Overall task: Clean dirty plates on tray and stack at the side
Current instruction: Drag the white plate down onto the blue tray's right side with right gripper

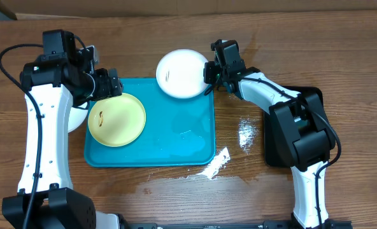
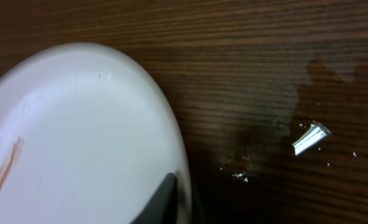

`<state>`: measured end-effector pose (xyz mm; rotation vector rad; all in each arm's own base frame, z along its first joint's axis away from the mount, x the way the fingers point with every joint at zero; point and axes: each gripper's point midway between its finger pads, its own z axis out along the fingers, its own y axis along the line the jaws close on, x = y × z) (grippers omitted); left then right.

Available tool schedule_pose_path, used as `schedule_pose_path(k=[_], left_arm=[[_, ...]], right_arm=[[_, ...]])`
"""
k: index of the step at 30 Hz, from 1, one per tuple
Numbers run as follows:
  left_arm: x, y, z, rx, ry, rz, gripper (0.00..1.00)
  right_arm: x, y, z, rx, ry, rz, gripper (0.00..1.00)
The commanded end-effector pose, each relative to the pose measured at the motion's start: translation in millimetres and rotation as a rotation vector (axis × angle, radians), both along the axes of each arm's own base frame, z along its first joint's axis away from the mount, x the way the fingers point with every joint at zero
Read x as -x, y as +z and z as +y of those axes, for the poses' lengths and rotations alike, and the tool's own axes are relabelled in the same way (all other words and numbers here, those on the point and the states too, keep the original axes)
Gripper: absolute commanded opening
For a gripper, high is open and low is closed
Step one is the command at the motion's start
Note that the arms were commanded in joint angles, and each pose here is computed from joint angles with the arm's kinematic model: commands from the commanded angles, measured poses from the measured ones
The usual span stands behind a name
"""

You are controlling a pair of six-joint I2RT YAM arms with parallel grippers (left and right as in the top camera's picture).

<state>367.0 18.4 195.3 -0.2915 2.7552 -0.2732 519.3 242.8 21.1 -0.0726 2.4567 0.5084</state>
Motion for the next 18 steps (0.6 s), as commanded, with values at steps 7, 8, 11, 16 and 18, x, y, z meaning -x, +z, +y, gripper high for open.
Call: schedule_pose_path(k=[7, 8, 11, 16, 18], left_arm=[[1, -1, 0, 0.000, 0.009, 0.005, 0.88], [1, -1, 0, 0.000, 0.009, 0.005, 0.88], [1, -1, 0, 0.000, 0.009, 0.005, 0.88], [1, -1, 0, 0.000, 0.009, 0.005, 0.88], [1, -1, 0, 0.000, 0.009, 0.006, 0.88]], right_arm=[[17, 89, 3, -0.073, -0.041, -0.023, 0.04], [24, 92, 4, -0.077, -0.052, 0.004, 0.04], [49, 91, 4, -0.110, -0.131, 0.129, 0.04], [97, 63, 6, -0.158, -0.363, 0.413, 0.04], [115, 56, 12, -0.161, -0.424, 0.488, 0.04]])
